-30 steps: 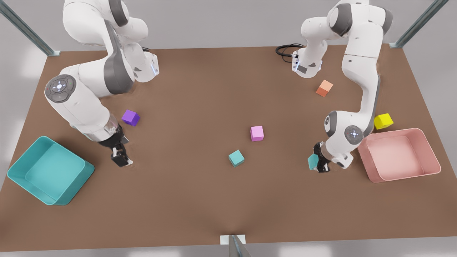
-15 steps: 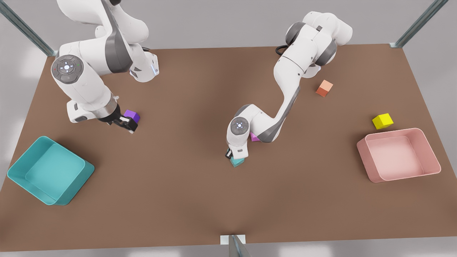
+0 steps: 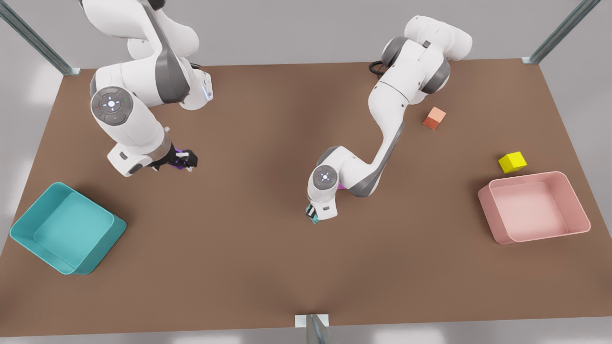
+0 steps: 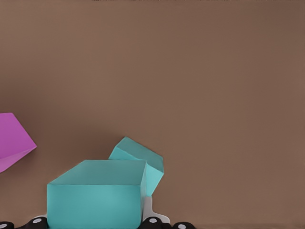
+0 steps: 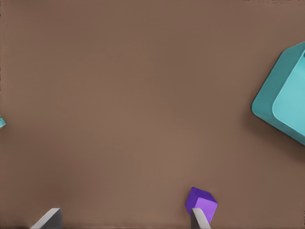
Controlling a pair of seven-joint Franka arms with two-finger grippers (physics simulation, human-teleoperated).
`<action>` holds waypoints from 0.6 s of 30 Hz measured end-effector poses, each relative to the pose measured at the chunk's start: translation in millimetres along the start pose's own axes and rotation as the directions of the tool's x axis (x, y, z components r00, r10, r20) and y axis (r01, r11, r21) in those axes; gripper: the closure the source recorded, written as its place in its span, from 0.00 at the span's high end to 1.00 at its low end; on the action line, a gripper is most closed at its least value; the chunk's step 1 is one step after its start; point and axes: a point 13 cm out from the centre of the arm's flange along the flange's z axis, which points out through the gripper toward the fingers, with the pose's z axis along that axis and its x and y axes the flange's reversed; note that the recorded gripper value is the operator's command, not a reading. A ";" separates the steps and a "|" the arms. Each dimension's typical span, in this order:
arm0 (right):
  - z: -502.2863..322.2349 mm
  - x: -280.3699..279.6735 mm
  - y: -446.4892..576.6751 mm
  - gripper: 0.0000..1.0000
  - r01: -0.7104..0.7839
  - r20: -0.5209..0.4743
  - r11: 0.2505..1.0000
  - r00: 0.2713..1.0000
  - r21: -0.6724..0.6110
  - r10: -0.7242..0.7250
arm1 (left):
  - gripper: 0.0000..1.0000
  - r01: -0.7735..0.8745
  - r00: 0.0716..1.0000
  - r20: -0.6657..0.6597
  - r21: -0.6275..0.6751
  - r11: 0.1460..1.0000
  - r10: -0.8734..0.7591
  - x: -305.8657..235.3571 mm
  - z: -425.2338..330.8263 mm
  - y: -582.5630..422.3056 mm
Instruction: Stack the two blue cubes on top of each other
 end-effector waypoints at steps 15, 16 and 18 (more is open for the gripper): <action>9.3 -2.5 -3.2 1.00 0.133 -0.019 0.991 0.991 0.005 -0.133 | 1.00 0.012 1.000 -0.005 0.013 1.000 -0.012 -0.8 -4.7 -6.0; 9.3 -2.5 -3.2 1.00 0.139 -0.019 0.990 0.990 0.005 -0.138 | 1.00 0.007 1.000 -0.006 0.014 1.000 -0.006 3.9 -20.7 -5.1; 9.4 -2.9 -3.5 1.00 0.148 -0.019 0.989 0.989 0.004 -0.148 | 1.00 0.002 1.000 -0.010 0.022 1.000 -0.001 9.8 -58.6 -7.0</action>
